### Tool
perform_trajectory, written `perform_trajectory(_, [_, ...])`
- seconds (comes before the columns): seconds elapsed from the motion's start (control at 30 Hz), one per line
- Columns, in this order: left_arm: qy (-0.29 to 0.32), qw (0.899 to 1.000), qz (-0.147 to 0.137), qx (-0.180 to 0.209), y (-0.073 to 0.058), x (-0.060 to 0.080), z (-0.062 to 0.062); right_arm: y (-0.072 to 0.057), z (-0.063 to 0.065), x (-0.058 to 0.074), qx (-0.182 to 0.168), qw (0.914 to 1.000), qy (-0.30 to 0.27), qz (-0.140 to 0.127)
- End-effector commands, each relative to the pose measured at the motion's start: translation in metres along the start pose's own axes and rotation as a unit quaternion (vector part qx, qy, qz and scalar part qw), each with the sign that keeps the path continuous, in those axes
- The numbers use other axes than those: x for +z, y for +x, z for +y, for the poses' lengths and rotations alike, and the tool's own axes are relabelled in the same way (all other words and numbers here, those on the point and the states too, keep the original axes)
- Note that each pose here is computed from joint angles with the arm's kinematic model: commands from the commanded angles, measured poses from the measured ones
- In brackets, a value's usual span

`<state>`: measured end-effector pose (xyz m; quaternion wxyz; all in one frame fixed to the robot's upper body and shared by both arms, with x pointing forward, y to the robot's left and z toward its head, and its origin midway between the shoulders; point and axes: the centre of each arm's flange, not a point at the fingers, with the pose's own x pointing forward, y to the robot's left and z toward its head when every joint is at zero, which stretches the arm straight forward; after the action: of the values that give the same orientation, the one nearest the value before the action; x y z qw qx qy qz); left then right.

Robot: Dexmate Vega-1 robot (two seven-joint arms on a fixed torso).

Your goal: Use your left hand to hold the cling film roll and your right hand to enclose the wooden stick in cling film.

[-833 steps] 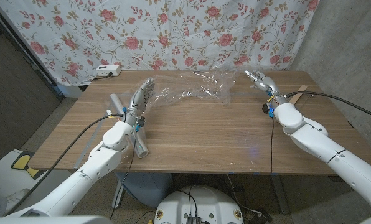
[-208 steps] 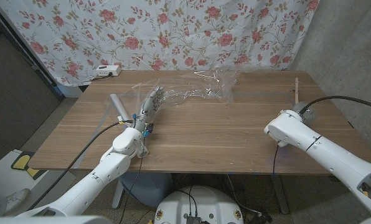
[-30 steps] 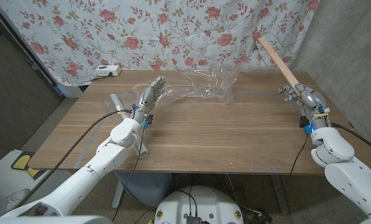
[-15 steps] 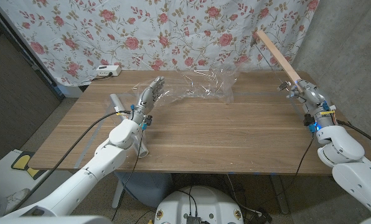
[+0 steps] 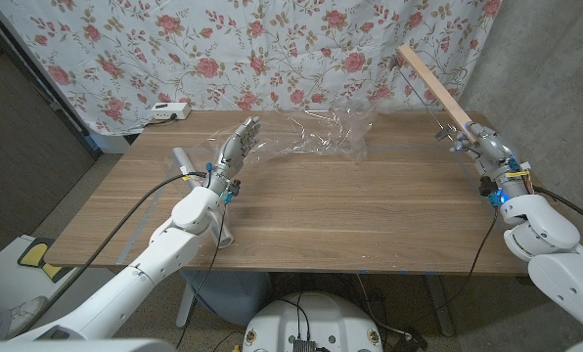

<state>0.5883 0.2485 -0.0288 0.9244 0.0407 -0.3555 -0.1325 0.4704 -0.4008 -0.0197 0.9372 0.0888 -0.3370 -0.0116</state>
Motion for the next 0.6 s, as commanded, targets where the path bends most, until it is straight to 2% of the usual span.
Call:
perform_trajectory(0.03, [0.005,1.000,-0.008,-0.014,-0.003,0.011,-0.001,0.004,0.005,0.000,0.022,0.9997,-0.004,0.011])
perform_trajectory(0.43, [0.009,0.999,-0.023,-0.039,0.000,0.024,-0.009,0.010,0.011,-0.004,0.047,0.9986,-0.005,0.026])
perform_trajectory(0.5, [0.017,0.999,-0.019,-0.033,-0.001,0.024,-0.007,0.011,0.011,-0.004,0.051,0.9983,-0.005,0.028])
perform_trajectory(0.6, [0.010,0.999,-0.020,-0.043,0.000,0.028,-0.008,0.013,0.012,-0.007,0.059,0.9976,-0.007,0.036])
